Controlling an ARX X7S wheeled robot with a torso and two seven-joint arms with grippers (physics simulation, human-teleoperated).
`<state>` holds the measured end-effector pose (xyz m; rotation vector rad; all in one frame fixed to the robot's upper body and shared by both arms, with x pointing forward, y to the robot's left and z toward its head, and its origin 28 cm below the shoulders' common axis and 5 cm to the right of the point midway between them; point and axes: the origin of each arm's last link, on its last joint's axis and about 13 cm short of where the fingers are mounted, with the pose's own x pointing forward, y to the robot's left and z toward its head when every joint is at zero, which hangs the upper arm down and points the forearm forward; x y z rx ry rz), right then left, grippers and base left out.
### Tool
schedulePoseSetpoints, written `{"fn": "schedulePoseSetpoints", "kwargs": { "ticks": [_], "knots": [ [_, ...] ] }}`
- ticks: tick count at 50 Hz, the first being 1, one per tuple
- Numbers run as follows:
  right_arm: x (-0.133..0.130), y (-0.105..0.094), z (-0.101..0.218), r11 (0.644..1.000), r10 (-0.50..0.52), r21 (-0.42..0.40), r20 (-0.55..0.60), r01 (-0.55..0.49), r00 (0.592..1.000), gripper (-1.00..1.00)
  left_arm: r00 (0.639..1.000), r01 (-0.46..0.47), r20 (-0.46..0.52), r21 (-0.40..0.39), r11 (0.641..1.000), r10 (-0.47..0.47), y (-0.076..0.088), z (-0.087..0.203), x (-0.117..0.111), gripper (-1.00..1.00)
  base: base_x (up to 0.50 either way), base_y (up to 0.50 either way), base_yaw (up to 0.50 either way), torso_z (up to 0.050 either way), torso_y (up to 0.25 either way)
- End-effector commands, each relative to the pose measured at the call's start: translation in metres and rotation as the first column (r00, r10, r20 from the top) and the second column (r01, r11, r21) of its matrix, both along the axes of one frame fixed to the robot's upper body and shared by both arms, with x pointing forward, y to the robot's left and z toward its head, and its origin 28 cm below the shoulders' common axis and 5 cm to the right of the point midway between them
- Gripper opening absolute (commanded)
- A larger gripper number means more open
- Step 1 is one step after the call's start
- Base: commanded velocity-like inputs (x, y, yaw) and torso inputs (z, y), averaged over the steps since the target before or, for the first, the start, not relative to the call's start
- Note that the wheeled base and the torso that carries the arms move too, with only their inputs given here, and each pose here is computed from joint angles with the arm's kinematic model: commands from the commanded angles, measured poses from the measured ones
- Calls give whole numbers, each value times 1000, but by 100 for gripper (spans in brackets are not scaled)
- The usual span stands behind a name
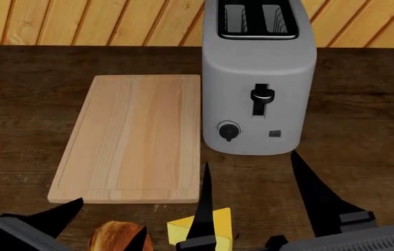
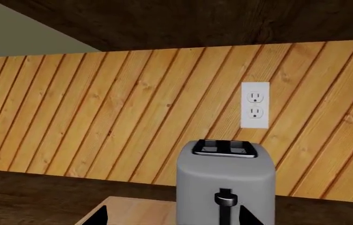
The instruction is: Place the bread and cheese on the cutting board.
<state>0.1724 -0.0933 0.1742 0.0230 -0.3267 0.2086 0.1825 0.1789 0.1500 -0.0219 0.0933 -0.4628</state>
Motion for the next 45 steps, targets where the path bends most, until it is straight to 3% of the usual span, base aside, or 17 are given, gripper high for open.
{"fn": "schedulePoseSetpoints", "kwargs": {
  "ticks": [1, 45],
  "knots": [
    [3, -2, -3, 1000, -16, -8, -13, 16, 1000, 100, 996, -80, -27, 51, 996, 81, 2, -12, 18, 100, 0, 0, 0, 0, 0],
    [3, 0, -3, 1000, -4, -7, -14, 4, 1000, 100, 991, -82, -103, 82, 993, 90, 1, -34, 21, 100, 0, 0, 0, 0, 0]
  ]
}}
